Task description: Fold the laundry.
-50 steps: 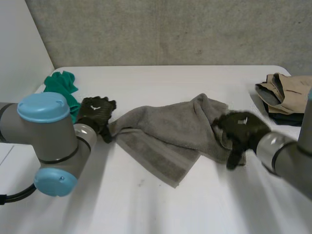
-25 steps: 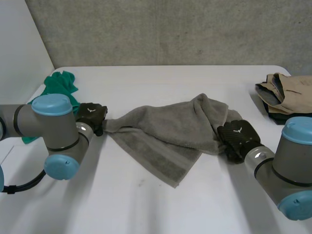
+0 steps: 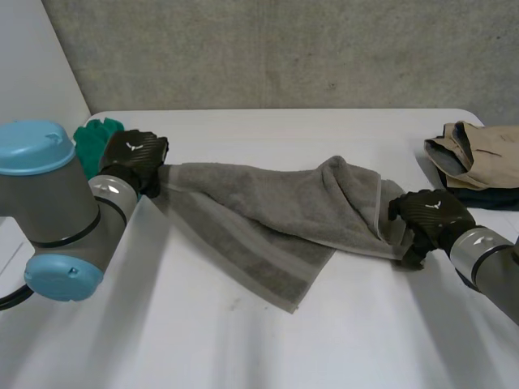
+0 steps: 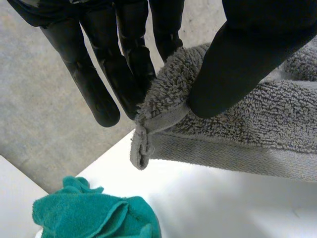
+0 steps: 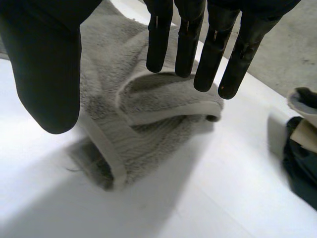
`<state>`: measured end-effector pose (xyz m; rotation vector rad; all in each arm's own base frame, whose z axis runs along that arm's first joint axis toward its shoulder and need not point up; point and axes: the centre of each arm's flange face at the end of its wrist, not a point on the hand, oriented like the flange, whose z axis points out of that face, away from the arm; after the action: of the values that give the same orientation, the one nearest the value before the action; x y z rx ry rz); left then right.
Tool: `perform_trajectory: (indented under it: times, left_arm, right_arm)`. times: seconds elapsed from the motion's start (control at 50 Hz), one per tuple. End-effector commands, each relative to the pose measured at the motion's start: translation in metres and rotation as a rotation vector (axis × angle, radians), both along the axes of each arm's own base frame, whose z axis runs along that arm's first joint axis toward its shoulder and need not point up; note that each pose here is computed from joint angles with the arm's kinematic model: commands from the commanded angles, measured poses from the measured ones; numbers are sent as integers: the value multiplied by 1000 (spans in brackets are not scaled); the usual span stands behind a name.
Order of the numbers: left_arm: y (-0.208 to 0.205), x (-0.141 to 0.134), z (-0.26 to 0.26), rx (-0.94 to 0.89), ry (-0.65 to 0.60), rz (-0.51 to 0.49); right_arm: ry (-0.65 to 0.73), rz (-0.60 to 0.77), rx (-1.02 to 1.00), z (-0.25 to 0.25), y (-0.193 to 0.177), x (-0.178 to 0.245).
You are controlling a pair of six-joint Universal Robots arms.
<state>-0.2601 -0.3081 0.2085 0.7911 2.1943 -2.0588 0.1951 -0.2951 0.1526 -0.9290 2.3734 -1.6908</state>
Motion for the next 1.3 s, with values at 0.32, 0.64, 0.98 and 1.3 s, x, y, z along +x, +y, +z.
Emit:
perform_trajectory:
  times: [0.32, 0.64, 0.98, 1.3]
  left_arm:
    - [4, 0, -1, 29, -13, -3]
    - [57, 25, 54, 27, -245, -37]
    - [-41, -12, 24, -239, -400, -4]
    - [-93, -23, 153, -908, -17, 191]
  right_arm:
    - [61, 33, -68, -25, -38, -2]
    - [294, 72, -108, 112, 4, -24]
    - [487, 42, -360, 85, -92, 11]
    - [147, -175, -1215, 214, -138, 33]
